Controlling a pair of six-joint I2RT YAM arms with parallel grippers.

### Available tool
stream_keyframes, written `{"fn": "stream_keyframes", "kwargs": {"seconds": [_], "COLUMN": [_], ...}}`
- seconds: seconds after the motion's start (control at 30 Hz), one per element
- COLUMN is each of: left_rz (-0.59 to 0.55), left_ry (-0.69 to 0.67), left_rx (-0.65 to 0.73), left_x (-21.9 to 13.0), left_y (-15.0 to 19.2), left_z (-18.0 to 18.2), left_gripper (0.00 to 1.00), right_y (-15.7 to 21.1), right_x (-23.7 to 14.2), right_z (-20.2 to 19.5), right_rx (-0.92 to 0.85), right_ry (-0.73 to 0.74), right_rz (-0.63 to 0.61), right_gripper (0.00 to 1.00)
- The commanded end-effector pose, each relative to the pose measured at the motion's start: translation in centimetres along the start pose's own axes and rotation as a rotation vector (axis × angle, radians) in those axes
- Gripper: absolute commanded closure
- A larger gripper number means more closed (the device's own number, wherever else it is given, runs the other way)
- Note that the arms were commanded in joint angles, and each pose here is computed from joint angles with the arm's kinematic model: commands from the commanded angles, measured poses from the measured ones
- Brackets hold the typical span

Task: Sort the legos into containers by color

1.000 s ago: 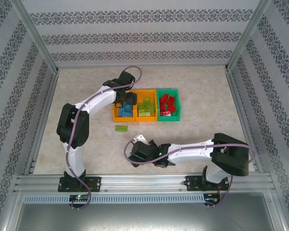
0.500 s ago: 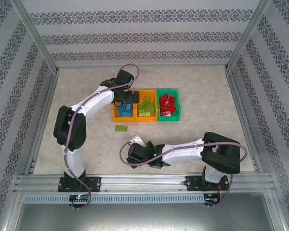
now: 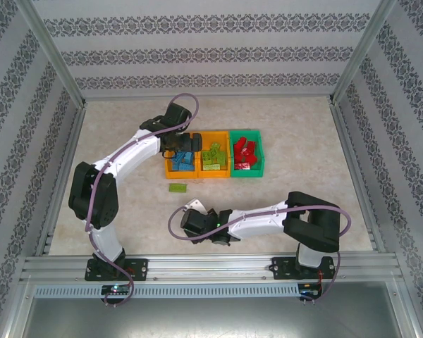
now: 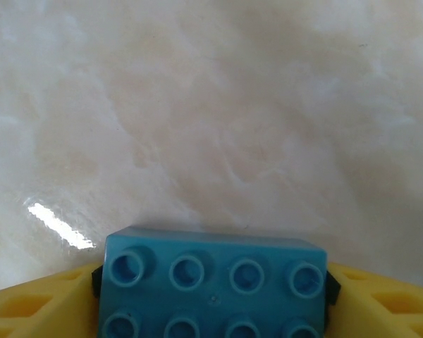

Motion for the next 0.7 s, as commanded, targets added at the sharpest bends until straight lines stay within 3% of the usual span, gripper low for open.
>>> {"fn": "stream_keyframes", "kwargs": {"seconds": [0.0, 0.27, 0.43, 0.67], "left_rz": [-0.045, -0.066, -0.081, -0.166], "left_ry": [0.008, -0.019, -0.028, -0.078], "left_rx": [-0.027, -0.022, -0.042, -0.082], "left_x": [-1.7, -2.6, -3.4, -5.7], "left_y": [-0.7, -0.6, -0.4, 1.4], "left_z": [0.3, 1.0, 2.3, 5.2], "left_gripper": [0.00, 0.01, 0.01, 0.01], "right_y": [1.4, 0.5, -2.3, -7.2], "right_x": [0.3, -0.6, -3.0, -5.2], "right_z": [-1.0, -1.9, -3.2, -7.9], "right_rx": [-0.042, -0.042, 0.023, 0.186], "right_ry": [0.093, 0.110, 0.026, -0.107], "right_rz": [0.094, 0.074, -0.077, -0.261], "right_gripper": [0.34, 0.46, 0.47, 0.47]}}
Point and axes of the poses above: each hand's point on the last joint's axis, 136 mm out from that joint toward the fingers, its own x axis out along the fingers, its own z axis along the line the jaws close on, y = z × x, the point moved 7 cm from there along -x, back along the fingers, and after that the axes turned 14 degrees about -x, right-handed, at the moved point
